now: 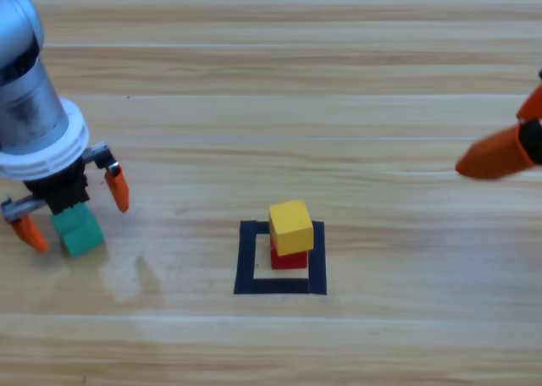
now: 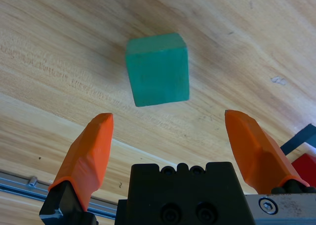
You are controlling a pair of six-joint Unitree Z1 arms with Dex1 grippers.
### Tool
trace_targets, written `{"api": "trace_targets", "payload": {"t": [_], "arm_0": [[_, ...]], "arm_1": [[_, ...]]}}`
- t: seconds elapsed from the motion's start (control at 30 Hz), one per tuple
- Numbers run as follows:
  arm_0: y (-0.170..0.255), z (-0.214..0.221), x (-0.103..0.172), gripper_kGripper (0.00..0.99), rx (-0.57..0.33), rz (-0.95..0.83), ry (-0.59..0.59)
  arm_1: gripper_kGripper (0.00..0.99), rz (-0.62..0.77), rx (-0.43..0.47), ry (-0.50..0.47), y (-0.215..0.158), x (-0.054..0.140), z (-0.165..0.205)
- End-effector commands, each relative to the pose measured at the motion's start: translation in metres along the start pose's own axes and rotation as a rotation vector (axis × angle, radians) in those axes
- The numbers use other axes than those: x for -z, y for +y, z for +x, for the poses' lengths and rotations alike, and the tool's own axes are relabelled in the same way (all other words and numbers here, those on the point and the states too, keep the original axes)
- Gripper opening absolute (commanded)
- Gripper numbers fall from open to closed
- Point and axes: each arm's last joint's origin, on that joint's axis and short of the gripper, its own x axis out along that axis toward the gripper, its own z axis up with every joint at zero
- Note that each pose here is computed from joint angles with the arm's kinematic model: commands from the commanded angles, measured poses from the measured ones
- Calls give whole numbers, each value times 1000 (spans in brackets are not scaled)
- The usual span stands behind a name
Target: Stack the blocks in the rectangular block: red at the bottom, yellow in the middle, green on top
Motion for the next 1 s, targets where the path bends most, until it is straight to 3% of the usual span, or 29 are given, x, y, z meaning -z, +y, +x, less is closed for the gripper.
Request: {"api": "trace_targets", "payload": {"t": [0.03,0.73,1.0], "arm_0": [[6,18,-10,960,-33,-30,28],[3,41,-18,954,-69,-55,34],[5,55,-17,699,-79,-50,39]], "arm_1": [[990,-7,-102,100,-5,11,21],[990,-37,-163,102,-2,7,25],[990,-44,-170,110,-2,10,26]]}}
